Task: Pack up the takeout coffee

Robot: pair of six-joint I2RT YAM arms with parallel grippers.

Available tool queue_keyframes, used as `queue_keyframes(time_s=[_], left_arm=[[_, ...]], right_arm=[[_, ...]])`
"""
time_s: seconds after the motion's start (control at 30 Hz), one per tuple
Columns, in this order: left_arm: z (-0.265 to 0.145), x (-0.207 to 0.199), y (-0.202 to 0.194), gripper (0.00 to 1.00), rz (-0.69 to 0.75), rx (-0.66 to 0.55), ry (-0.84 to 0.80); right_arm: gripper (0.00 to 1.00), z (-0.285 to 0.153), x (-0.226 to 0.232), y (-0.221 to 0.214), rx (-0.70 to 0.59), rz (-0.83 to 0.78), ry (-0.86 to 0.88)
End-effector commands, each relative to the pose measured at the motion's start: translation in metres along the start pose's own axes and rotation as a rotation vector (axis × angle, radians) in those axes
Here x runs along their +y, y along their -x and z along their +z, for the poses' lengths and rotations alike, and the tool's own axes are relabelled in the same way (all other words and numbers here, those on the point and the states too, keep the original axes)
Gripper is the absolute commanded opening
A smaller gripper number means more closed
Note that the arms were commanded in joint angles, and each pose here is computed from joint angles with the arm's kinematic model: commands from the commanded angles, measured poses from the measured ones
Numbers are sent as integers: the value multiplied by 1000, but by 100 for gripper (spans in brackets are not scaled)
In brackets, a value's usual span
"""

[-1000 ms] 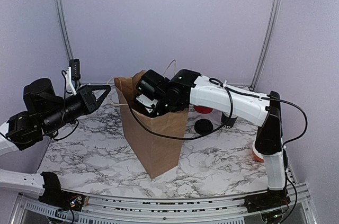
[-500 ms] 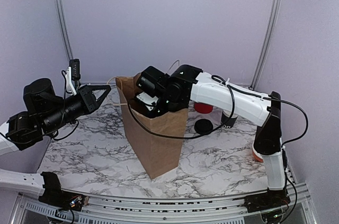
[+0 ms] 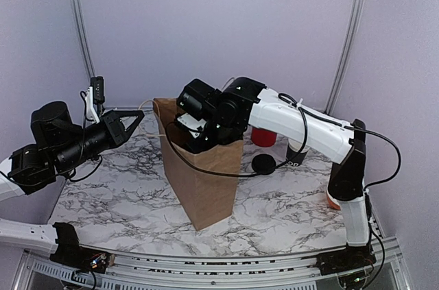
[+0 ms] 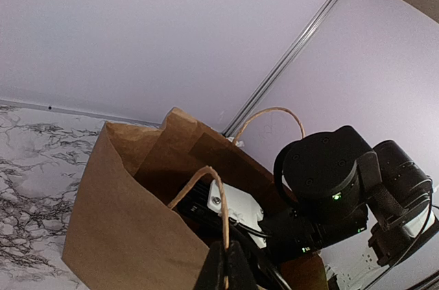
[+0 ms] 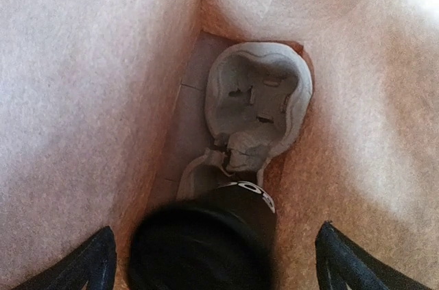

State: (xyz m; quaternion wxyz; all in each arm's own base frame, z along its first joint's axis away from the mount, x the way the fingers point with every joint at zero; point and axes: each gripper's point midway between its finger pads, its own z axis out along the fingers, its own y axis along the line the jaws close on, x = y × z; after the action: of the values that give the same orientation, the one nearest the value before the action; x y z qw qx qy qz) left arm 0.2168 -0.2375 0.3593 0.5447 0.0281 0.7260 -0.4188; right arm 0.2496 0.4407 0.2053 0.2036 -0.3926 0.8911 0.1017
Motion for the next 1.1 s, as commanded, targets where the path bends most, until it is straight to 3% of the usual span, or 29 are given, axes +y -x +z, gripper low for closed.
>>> queue_keyframes(time_s=[0.0,0.7,1.07], left_arm=[[0,-5,7,0,-3,-29,-13],[4,-7,7,0,-12,-21,-16],[4,-7,11,0,-15,-31,-6]], right_arm=[[99,-20,2,11,-56,2,-6],[100,-64,-1,41,-210,13,-2],[100,-111,5,71,-389,-9,52]])
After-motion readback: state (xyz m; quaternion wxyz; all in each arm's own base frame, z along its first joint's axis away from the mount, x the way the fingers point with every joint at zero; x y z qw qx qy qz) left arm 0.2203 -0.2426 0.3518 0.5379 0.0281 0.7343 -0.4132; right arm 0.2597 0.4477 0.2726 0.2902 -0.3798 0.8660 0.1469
